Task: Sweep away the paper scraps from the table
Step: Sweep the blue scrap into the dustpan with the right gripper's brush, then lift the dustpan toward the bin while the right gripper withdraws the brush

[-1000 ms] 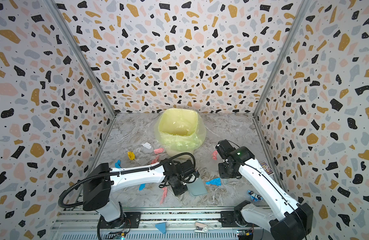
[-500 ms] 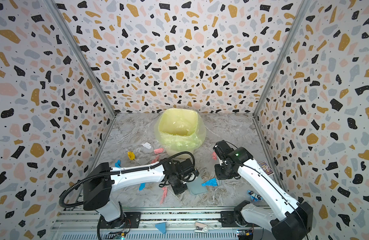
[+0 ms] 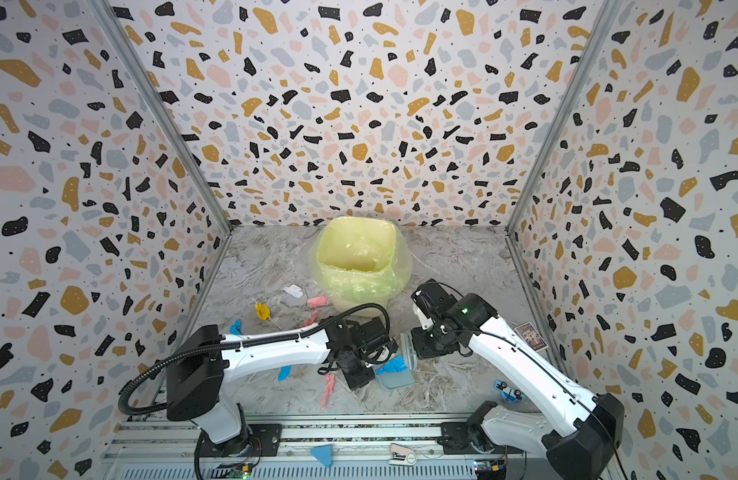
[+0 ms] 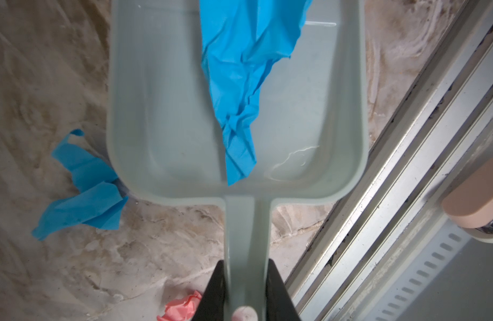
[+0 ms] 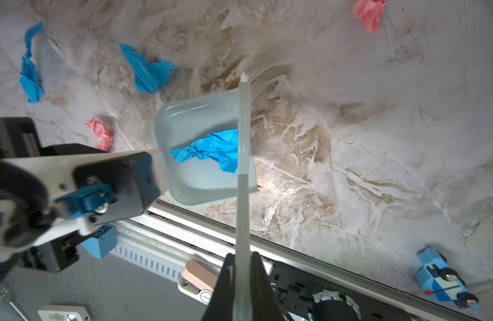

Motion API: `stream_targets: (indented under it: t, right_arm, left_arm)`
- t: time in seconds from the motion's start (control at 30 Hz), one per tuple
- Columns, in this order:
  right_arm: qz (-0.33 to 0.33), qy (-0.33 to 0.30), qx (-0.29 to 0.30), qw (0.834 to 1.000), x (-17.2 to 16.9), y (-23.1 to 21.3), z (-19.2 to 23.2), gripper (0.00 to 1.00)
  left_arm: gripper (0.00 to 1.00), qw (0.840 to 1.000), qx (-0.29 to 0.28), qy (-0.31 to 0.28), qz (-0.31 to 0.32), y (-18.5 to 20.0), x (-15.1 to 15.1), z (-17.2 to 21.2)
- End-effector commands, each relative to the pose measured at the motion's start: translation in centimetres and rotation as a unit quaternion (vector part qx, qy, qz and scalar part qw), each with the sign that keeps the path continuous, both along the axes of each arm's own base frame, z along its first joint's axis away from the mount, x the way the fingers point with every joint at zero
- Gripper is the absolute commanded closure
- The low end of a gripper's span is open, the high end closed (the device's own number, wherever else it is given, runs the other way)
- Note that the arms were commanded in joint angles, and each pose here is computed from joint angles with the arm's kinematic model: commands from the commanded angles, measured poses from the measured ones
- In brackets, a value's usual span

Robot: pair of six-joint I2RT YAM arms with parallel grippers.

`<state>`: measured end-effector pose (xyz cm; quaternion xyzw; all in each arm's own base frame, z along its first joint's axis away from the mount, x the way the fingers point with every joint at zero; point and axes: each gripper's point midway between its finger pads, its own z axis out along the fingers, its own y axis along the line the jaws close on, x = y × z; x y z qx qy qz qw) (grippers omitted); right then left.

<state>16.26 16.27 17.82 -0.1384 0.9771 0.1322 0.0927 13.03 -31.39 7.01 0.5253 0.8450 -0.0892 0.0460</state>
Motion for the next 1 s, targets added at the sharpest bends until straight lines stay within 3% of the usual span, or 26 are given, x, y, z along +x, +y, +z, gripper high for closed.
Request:
stream_targets:
  t: [0.0, 0.13, 0.47, 0.97]
  right_arm:
    - [-0.009, -0.016, 0.007, 1.0, 0.3, -0.1, 1.4, 1.0]
    - [-0.038, -0.024, -0.021, 0.999, 0.6, -2.4, 1.3, 1.0]
    - [-0.075, -0.058, -0.018, 0.995, 1.9, -4.5, 2.9, 1.0]
    - [-0.122, -0.113, 0.024, 0.986, 4.8, -6.8, 5.3, 1.0]
  left_arm:
    - [1.0, 1.0, 0.003, 0.001, -0.002, 0.4, 0.0, -0.1]
    - [1.0, 1.0, -0.006, -0.004, 0.003, 0.3, 0.1, 0.1]
    - [1.0, 0.999, -0.037, -0.025, 0.021, -0.1, 0.7, 1.1]
    - [1.0, 0.986, -0.134, -0.081, 0.064, -1.0, 1.8, 7.8]
